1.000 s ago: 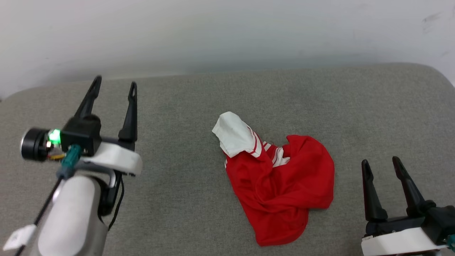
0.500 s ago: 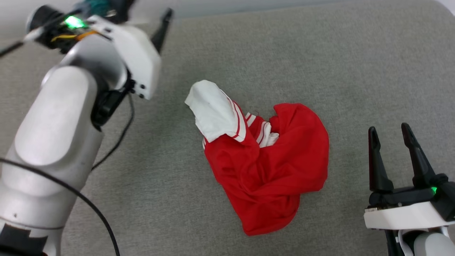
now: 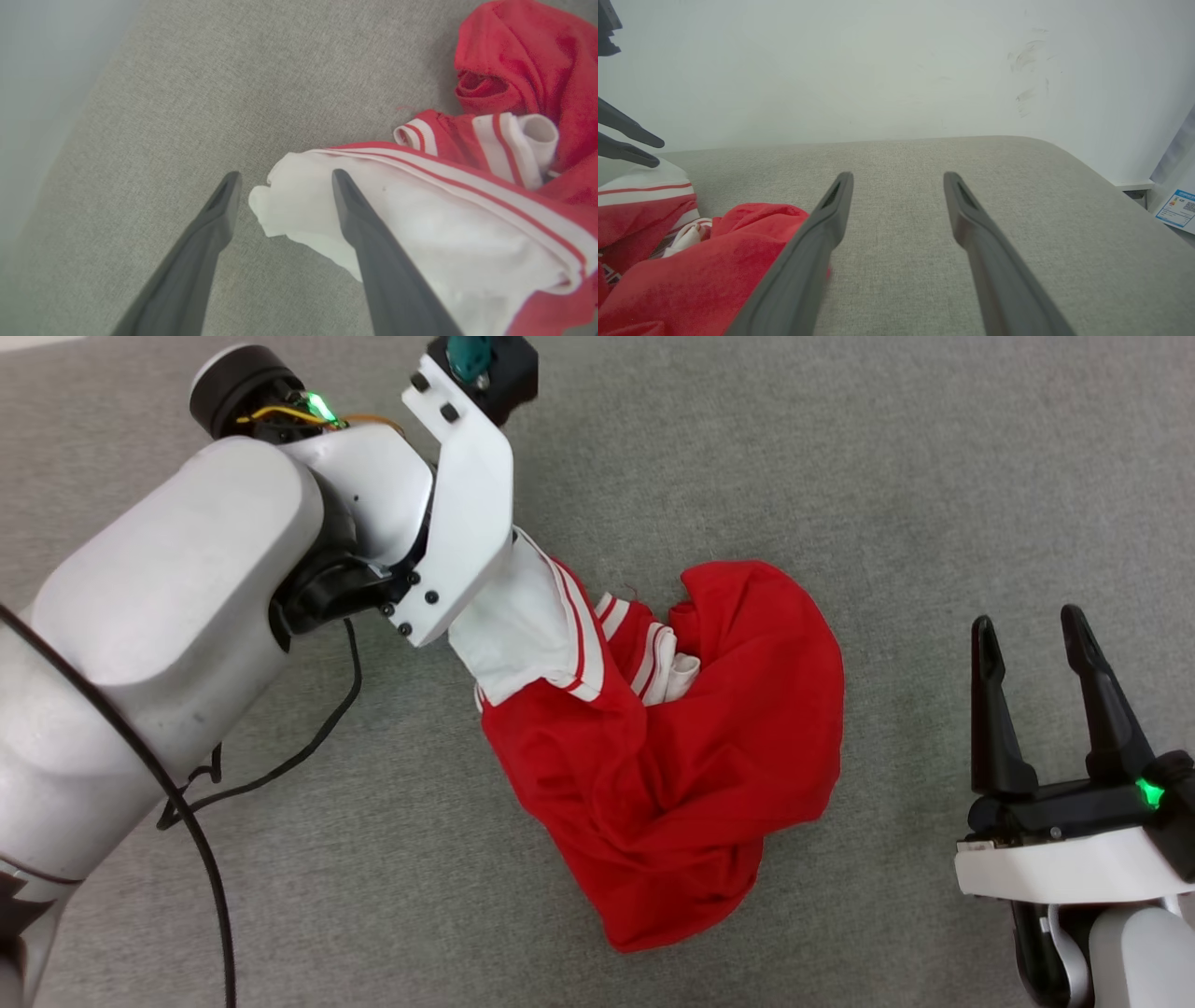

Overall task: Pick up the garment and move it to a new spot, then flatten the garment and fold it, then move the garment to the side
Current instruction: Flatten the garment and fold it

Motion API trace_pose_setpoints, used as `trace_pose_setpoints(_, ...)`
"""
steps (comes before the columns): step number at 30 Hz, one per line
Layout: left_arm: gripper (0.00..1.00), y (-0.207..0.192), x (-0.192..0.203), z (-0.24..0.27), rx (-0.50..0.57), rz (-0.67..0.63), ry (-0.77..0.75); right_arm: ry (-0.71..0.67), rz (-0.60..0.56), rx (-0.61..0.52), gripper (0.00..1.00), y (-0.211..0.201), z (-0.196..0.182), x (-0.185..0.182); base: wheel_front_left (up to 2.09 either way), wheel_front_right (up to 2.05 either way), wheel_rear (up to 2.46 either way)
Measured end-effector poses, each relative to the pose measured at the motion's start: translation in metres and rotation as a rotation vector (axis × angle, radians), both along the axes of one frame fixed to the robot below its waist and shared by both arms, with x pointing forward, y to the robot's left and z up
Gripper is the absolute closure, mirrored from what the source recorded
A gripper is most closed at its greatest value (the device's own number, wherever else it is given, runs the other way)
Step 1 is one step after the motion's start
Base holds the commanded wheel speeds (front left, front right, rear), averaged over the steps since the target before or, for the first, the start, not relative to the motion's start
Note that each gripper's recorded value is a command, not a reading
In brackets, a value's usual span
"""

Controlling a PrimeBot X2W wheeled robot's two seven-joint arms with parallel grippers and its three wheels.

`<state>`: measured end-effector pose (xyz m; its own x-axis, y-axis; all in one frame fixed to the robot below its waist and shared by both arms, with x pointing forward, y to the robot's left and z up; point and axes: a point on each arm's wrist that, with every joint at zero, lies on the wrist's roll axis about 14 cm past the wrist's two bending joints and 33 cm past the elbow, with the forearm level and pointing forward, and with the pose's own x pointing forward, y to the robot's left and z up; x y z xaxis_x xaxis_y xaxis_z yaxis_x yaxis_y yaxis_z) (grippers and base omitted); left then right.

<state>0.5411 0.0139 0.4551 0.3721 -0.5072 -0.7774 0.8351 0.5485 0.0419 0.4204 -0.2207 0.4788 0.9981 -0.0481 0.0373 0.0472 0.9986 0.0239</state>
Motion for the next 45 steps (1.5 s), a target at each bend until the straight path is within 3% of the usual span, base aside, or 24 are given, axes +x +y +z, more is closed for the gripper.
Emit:
trace_pose_setpoints(7,0.0,0.015,-0.024,-0.066,0.211,-0.089,0.18,0.026,-0.028,-0.009,0.0,-0.01,-0.01,0.003,0.0,0.0,0.0)
trace_pose_setpoints(13,0.02,0.022,-0.027,-0.079,0.267,-0.119,0.196,0.035,-0.041,-0.017,0.0,-0.015,-0.013,0.004,0.0,0.0,0.0)
trace_pose_setpoints(14,0.61,0.022,-0.027,-0.079,0.261,-0.117,0.194,0.033,-0.04,-0.017,0.0,-0.015,-0.012,0.005,0.0,0.0,0.0)
trace_pose_setpoints(15,1.0,0.023,-0.027,-0.079,0.253,-0.115,0.188,0.031,-0.039,-0.016,0.0,-0.015,-0.012,0.005,0.0,0.0,0.0)
trace_pose_setpoints(25,1.0,0.034,-0.027,-0.029,0.098,-0.058,0.035,-0.003,0.026,-0.016,0.0,0.008,0.002,0.0,0.0,0.0,0.0)
trace_pose_setpoints(30,1.0,0.087,-0.033,-0.009,0.081,0.07,-0.009,-0.029,0.072,-0.004,0.0,0.025,0.012,-0.004,0.0,0.0,0.0)
trace_pose_setpoints(37,1.0,0.169,-0.087,-0.029,0.116,0.292,0.093,-0.048,0.112,0.0,0.0,0.039,0.021,-0.014,0.0,0.0,0.0)
trace_pose_setpoints(44,1.0,0.198,-0.15,-0.07,0.122,0.424,0.238,-0.053,0.136,-0.001,0.0,0.047,0.024,-0.021,0.0,0.0,0.0)
trace_pose_setpoints(45,0.87,0.198,-0.152,-0.072,0.117,0.431,0.233,-0.057,0.138,-0.001,0.0,0.048,0.026,-0.021,0.0,0.0,0.0)
